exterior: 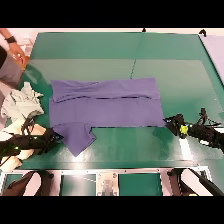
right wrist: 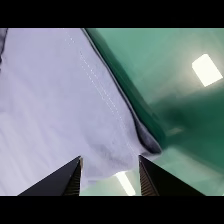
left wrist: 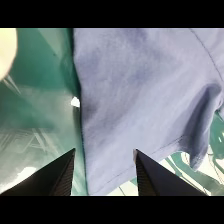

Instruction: Fold the shirts.

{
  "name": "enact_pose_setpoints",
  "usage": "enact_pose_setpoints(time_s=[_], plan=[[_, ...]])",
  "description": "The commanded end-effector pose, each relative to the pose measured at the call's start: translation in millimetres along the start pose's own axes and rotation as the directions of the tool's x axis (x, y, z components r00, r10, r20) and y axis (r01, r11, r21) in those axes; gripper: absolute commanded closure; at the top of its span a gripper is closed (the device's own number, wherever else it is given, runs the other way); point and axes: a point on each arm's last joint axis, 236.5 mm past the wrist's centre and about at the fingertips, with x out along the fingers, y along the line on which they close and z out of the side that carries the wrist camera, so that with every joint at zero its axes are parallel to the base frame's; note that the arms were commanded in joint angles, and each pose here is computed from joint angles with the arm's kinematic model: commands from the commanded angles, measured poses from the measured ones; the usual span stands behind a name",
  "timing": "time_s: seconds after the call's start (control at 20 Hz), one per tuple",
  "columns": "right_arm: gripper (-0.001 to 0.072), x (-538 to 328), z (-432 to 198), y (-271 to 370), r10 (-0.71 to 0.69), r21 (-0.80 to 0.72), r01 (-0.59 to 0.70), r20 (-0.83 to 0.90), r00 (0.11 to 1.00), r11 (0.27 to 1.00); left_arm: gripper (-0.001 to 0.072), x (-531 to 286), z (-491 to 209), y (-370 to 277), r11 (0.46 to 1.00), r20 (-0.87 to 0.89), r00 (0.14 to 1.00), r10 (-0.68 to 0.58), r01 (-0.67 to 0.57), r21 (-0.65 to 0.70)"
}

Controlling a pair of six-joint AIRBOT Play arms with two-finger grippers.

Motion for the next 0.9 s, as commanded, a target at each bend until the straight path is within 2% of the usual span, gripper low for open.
enact_pose_setpoints(time_s=[0.0, 0.5, 0.65, 0.75, 0.85], plan=[[0.0308, 0.1, 4.3, -0.6, -0.001, 0.006, 0.001, 0.021, 1.000, 1.000, 0.0271, 0.7, 1.0, 2.7, 1.000, 0.007, 1.000, 0.007, -0.007, -0.002], [0.0308, 0.1, 4.5, -1.4, -0.004, 0.004, 0.004, 0.022, 1.000, 1.000, 0.0271, 0.9, -0.5, 5.6, 1.000, 0.002, 1.000, 0.019, -0.019, 0.002], [0.0308, 0.1, 4.5, -1.4, -0.004, 0.004, 0.004, 0.022, 1.000, 1.000, 0.0271, 13.3, -14.2, 18.6, 0.999, -0.027, 0.999, 0.026, -0.027, -0.045], [0.0308, 0.1, 4.5, -1.4, -0.004, 0.004, 0.004, 0.022, 1.000, 1.000, 0.0271, 22.6, -17.1, 15.1, 0.996, -0.013, 1.000, -0.025, 0.024, -0.083], [0.0308, 0.1, 4.5, -1.4, -0.004, 0.004, 0.004, 0.022, 1.000, 1.000, 0.0272, 22.4, -1.8, -8.1, 0.986, 0.058, 0.990, -0.132, 0.137, -0.098]])
